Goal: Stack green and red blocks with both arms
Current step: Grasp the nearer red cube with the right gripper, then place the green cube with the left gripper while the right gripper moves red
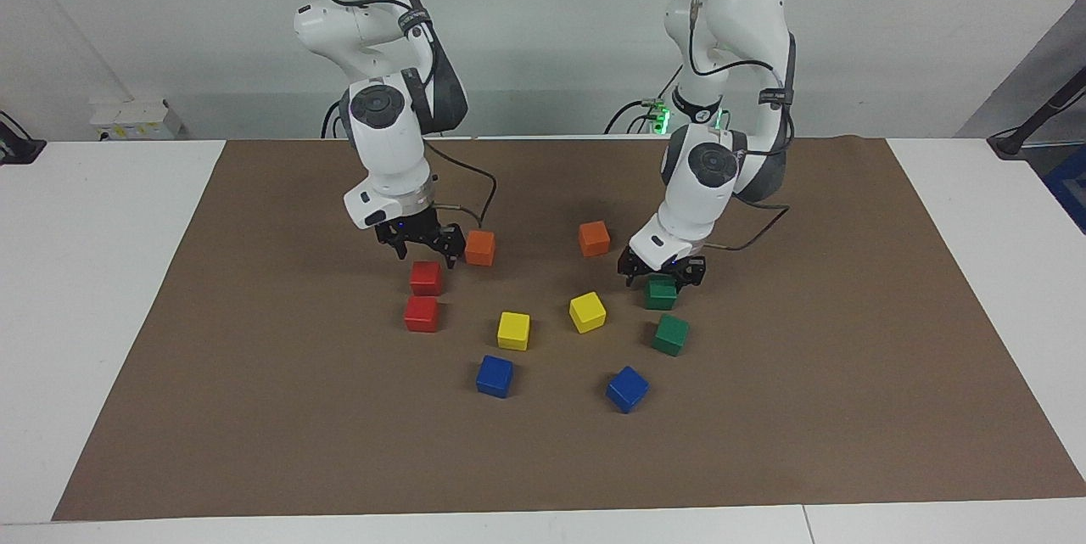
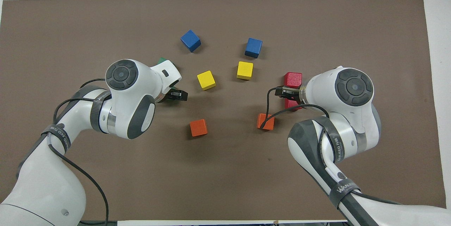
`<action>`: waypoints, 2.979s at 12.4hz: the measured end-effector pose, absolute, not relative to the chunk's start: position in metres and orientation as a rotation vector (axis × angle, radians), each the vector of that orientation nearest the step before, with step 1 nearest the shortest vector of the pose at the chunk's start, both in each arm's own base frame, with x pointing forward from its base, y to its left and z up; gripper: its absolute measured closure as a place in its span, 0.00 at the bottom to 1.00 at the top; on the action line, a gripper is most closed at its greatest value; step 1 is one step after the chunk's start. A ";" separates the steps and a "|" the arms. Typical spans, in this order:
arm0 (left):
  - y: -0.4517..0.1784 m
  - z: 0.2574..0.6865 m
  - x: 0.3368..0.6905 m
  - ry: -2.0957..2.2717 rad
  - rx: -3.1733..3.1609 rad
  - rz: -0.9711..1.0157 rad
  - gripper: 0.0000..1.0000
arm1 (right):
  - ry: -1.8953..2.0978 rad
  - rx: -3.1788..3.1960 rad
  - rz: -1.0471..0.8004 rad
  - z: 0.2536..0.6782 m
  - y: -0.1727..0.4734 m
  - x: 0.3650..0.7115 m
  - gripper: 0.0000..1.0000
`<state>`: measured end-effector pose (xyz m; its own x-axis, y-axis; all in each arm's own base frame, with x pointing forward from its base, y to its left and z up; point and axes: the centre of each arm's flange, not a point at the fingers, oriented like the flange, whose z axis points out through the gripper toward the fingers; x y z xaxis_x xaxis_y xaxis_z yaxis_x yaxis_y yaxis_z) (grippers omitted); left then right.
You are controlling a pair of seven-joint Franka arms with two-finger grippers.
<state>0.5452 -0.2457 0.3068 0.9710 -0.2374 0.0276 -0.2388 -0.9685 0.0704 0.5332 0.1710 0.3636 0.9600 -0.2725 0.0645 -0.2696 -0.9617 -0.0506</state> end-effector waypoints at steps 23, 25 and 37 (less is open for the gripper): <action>0.034 0.411 0.582 -0.134 3.068 -0.034 0.45 | 0.298 -3.111 -0.041 0.318 0.159 0.511 0.44; 0.081 0.401 0.573 -0.071 3.067 -0.049 0.45 | 0.262 -3.129 0.014 0.351 0.148 0.520 0.44; 0.098 0.306 0.569 -0.010 3.097 0.083 0.45 | -0.008 -3.141 -0.064 0.368 -0.054 0.543 0.44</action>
<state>0.5692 0.0982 0.3063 0.9986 -0.0053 0.0534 -0.0077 -0.9990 0.0433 0.5428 -0.0541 0.3681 0.9992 0.0054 0.0408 0.0054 -1.0000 0.0003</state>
